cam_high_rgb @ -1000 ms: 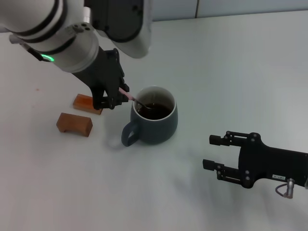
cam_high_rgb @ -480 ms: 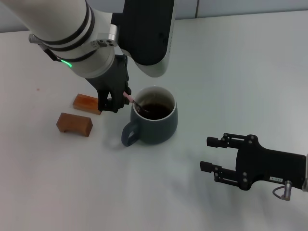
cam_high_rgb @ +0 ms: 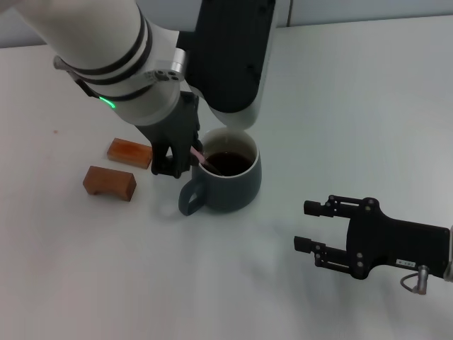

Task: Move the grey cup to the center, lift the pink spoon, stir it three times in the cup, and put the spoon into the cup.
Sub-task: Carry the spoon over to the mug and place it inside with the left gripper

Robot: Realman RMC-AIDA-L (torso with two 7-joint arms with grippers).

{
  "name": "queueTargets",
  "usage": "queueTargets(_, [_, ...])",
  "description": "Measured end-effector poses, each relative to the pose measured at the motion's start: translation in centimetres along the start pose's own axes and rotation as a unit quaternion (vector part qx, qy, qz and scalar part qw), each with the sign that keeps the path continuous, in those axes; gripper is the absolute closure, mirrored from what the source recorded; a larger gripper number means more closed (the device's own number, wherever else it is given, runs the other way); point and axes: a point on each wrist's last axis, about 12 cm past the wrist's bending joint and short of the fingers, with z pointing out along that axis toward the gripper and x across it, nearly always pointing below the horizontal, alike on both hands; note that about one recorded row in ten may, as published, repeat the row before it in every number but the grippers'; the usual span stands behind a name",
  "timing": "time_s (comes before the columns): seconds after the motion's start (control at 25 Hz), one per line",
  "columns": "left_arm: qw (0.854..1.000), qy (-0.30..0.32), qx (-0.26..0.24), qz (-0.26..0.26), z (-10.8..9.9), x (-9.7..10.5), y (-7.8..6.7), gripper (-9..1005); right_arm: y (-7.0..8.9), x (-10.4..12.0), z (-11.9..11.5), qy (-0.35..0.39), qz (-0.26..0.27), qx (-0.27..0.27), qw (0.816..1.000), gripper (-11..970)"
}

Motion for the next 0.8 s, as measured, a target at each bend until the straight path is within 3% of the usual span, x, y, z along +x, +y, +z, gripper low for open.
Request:
queueTargets(0.48, [1.000,-0.022,-0.014,0.010,0.03,-0.87,0.40,861,-0.06,0.03,0.21,0.001,0.002,0.001,1.000,350])
queueTargets(0.8, [1.000,0.008,-0.013,-0.008,0.40,-0.16,0.78,861,-0.17,-0.09,0.35,0.001,0.000,-0.001,1.000,350])
